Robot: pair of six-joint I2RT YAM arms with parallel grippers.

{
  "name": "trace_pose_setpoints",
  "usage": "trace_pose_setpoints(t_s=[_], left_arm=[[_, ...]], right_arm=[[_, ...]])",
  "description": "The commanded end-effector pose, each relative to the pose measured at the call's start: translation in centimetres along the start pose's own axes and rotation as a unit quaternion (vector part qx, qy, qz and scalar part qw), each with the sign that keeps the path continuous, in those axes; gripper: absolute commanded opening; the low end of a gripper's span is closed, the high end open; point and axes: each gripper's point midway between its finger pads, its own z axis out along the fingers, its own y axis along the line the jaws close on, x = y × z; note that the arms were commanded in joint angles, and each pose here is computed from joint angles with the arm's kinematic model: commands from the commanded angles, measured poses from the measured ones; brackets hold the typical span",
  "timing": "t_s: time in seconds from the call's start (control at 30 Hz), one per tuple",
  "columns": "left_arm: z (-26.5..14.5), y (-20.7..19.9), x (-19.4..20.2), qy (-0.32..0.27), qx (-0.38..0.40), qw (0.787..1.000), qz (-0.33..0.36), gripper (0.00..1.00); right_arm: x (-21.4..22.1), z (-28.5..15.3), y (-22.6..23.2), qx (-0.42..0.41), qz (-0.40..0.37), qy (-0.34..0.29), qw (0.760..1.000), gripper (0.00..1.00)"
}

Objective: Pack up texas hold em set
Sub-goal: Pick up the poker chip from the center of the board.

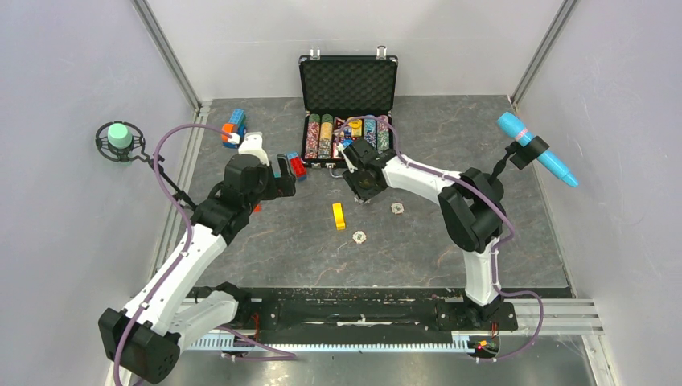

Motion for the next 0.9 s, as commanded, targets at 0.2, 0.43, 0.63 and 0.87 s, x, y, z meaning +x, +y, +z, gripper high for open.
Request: trace_pose_setpoints(t_s=[0.2,0.43,0.63,0.87], left_arm=[[0.4,-1.2,-1.3,-0.016,0.019,0.999,-0.037,1.0],[0.7,-1.4,-1.0,-0.01,0.022,0.999,-0.04,1.0],[1.3,-3.1,-0.2,0.013,0.055,0.994,-0.09,0.99],[3.1,-8.0,2.4,0.068,0.162,0.964,-0.201,0.93]], right_arm=[[-2.3,-1.4,0.1,-0.018,0.003,-0.054,0.998,0.0],[-2.5,-1.2,0.2,-0.02,0.0,-0.054,0.998,0.0],[-2.3,-3.2,0.4,-0.038,-0.026,-0.052,0.998,0.0],[0.2,-6.5,1.0,-0.074,-0.056,-0.05,0.994,0.0]])
